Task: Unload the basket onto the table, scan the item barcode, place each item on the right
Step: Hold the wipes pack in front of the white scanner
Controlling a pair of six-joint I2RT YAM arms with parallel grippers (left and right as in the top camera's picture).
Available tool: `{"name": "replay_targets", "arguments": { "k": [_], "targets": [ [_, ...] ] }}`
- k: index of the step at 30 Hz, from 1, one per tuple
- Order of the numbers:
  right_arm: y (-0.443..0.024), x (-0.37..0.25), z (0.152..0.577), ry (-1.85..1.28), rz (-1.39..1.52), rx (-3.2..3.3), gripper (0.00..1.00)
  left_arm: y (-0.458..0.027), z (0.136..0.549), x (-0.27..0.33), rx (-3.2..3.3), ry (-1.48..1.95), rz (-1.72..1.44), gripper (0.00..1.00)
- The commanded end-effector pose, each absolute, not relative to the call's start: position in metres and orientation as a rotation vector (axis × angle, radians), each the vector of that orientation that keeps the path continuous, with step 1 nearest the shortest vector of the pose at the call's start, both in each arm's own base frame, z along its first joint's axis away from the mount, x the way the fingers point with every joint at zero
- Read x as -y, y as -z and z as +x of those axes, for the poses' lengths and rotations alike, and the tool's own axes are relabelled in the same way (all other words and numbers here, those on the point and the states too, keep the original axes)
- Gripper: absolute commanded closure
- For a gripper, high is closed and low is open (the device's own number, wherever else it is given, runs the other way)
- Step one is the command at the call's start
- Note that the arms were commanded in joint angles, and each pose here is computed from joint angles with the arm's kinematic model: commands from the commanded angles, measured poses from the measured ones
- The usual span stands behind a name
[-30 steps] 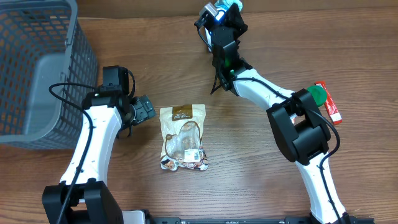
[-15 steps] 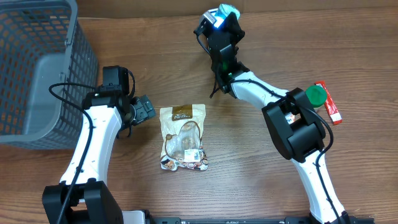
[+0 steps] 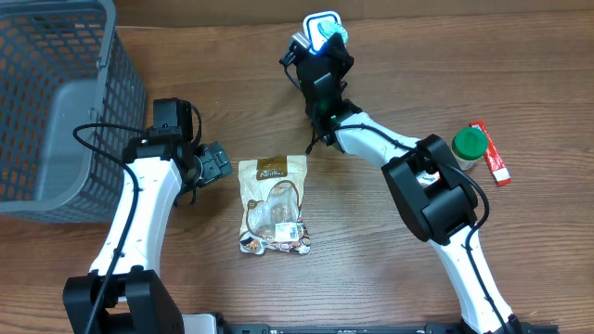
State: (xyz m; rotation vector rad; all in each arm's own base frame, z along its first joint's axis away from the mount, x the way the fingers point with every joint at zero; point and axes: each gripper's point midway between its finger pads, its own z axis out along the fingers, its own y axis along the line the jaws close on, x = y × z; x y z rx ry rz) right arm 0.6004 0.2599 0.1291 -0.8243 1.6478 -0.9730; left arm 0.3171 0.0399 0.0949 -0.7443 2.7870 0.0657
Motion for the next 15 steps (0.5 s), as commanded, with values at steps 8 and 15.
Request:
{"name": "replay_targets", "arguments": {
  "k": [8,15],
  "targets": [
    [-0.11,-0.269,0.592,0.884,-0.795,-1.738,0.97,-0.1,0.321,-0.043,-2.772,-0.078,-0.729,0.0],
    [-0.12,-0.279,0.59,0.867,-0.763,-1.703,0.97,-0.1,0.321,-0.043,-2.771,-0.078,-0.729,0.0]
  ]
}}
